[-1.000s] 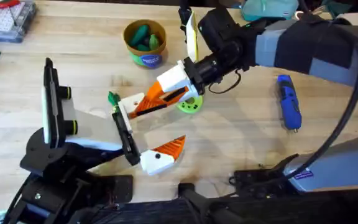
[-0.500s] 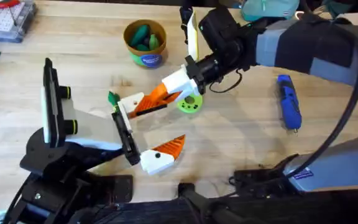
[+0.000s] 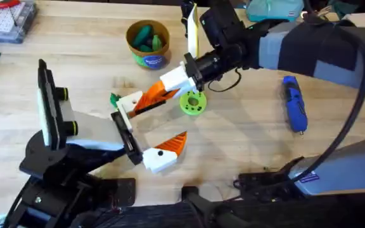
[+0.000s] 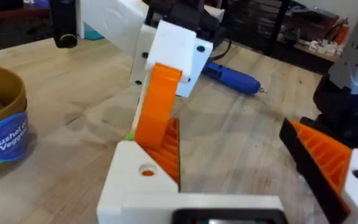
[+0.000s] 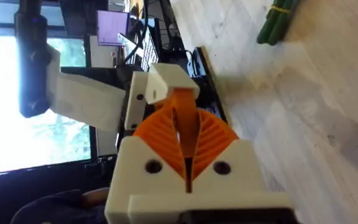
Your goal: Pick up the gripper from the table and insert it into the empty holder that is missing its gripper. Then pick up a screw, insert it into the mounting hole, and use the screwdriver to tighten it. Finally, clean up the table by picking up the vegetable and placing it into the bucket.
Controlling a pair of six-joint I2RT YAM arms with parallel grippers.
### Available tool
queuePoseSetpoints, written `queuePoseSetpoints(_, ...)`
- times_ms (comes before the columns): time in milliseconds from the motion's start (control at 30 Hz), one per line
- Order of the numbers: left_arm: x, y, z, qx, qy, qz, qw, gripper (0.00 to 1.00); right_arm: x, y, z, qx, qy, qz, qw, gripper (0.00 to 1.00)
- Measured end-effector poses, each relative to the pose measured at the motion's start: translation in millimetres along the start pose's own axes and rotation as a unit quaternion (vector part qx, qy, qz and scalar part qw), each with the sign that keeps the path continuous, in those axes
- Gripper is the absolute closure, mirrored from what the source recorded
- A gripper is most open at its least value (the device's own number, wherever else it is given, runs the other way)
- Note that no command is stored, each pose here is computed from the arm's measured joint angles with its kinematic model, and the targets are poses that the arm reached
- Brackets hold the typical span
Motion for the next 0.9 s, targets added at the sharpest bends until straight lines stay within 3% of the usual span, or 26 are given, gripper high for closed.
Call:
queuePoseSetpoints(500,0.2,0.6,2.4,0.01,0.014,-0.003,1.0,0.012,-5.4,3.8,-6.1,-0.024,0.011,0.002,1.0,0.993)
queuePoseSetpoints(900,0.2,0.7,2.6,0.009,0.015,-0.004,1.0,0.012,-6.4,4.8,-5.4,-0.017,0.012,0.001,1.0,0.862)
Point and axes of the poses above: each hand's point on the last joint's axis, 136 mm out from that joint toward the fingers, its own x axis back along the fingers, its own z axis along the line the jaws close on, y = z × x, the point moved 9 cm from there along x, back along the fingers, and after that the axes turned 6 degrees about x, right-handed, at the moved point
